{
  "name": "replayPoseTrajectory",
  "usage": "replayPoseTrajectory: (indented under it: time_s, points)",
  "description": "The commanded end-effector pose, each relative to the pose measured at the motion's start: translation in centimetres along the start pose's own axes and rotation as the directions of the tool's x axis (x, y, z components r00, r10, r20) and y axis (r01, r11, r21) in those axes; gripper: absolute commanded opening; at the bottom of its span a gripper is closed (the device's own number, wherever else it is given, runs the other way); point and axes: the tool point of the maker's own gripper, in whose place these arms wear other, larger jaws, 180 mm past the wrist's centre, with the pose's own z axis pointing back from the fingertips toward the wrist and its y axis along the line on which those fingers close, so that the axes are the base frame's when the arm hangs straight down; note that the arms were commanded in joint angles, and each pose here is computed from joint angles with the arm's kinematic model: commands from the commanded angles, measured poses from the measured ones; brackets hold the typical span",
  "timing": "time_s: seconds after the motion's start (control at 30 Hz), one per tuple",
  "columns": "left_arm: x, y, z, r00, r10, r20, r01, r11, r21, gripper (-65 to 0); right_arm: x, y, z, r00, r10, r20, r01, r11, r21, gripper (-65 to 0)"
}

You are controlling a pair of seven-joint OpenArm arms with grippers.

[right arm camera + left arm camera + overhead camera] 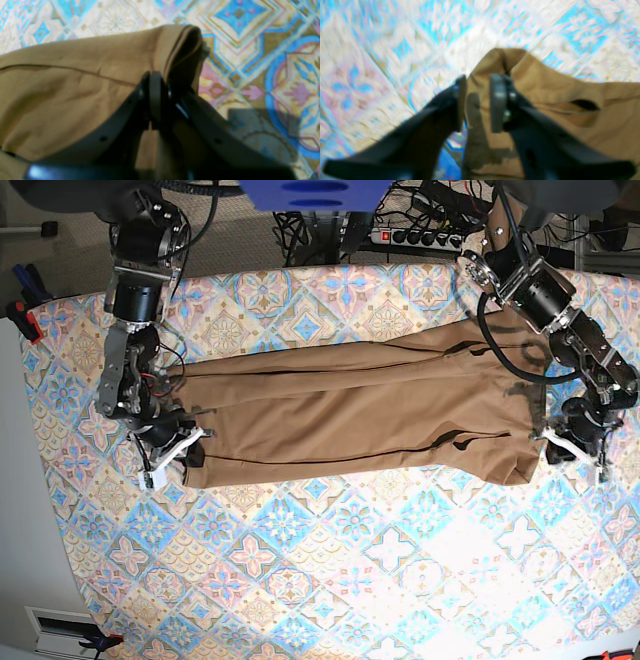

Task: Layout the t-shirt on the table in an organized manner, then fold the t-shirt properly
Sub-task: 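Move both grippers to the shirt's opposite side edge and grasp it, then lift the grasped edge and fold it over the first fold with both grippers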

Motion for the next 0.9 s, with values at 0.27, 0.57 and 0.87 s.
replayPoseTrajectory:
  time_s: [0.27,0.57,0.87]
  points:
    - [0.1,-1.1,-2.1,0.997,0.066,0.044,-0.062,0.995,-0.076,-35.3,2.5,-0.1,0.3,0.998,0.016,0.064,-0.016,1.000,0.002,-65.0]
    - [-1.2,-4.6,-5.0,0.999,0.029,0.017,-0.025,0.984,-0.178,-41.9,2.7,-0.1,0.4,0.998,0.019,0.066,-0.019,1.000,0.002,-65.0]
    - [-1.4,-4.4,-4.9,0.999,0.029,0.016,-0.026,0.984,-0.175,-42.2,2.7,-0.1,0.4,0.998,0.019,0.068,-0.020,1.000,0.002,-65.0]
